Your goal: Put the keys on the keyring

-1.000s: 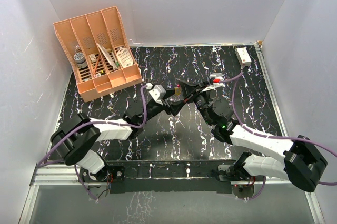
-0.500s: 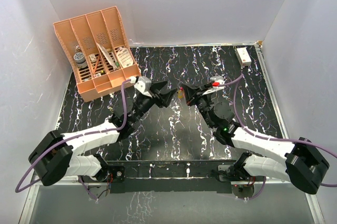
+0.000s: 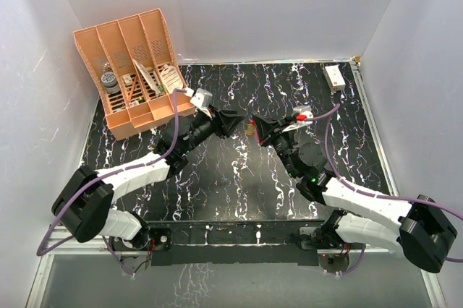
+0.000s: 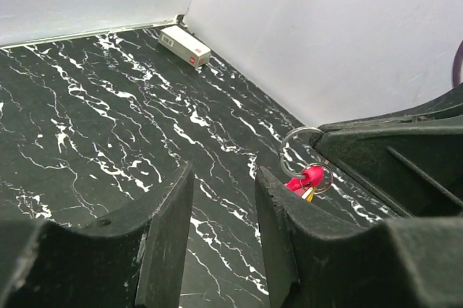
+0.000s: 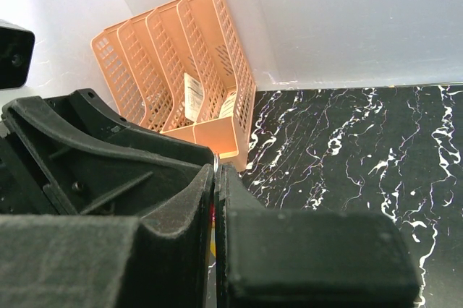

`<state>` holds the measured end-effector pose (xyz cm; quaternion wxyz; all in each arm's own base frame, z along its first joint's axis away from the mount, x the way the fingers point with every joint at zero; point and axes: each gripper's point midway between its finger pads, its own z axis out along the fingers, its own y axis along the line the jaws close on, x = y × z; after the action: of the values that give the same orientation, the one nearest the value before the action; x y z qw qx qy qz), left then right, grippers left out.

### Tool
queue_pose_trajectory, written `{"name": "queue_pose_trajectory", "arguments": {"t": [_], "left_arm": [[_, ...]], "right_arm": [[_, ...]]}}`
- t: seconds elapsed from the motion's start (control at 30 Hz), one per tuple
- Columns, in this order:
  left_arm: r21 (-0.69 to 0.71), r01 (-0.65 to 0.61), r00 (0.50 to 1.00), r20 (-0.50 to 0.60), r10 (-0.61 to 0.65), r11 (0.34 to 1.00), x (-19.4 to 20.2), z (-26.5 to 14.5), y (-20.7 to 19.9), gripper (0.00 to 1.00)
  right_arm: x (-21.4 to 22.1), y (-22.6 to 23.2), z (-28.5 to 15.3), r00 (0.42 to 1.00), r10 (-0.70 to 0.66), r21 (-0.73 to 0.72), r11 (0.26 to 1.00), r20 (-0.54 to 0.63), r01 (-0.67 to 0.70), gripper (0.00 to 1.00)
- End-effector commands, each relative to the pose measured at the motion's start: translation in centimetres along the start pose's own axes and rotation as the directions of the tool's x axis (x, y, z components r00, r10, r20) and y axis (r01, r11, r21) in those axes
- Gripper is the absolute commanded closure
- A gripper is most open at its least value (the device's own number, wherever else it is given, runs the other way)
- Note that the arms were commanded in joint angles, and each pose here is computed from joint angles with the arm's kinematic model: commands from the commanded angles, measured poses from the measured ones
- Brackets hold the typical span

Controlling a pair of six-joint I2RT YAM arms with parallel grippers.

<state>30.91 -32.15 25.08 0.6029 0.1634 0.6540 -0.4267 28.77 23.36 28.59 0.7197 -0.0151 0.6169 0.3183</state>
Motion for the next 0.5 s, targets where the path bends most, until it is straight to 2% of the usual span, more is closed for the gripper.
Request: {"name": "queue_pose_trajectory", "arguments": {"t": [0.0,0.47], "left_arm": [[0.138,0.096,0.991,0.078,-0.108,0.986,-2.8,-1.1,-1.5,0.61],[0.343,0.14,0.98,0.087,-0.18,0.929,-3.5,-1.6,-3.8,0.55]], "right_arm": [[-1.4,0.2,0.1,0.999,0.007,-0.002,1.0,0.052,-0.007,1.0],[-0.9,0.7,0.6,0.999,0.008,-0.033,0.999,0.051,-0.006,1.0]]}}
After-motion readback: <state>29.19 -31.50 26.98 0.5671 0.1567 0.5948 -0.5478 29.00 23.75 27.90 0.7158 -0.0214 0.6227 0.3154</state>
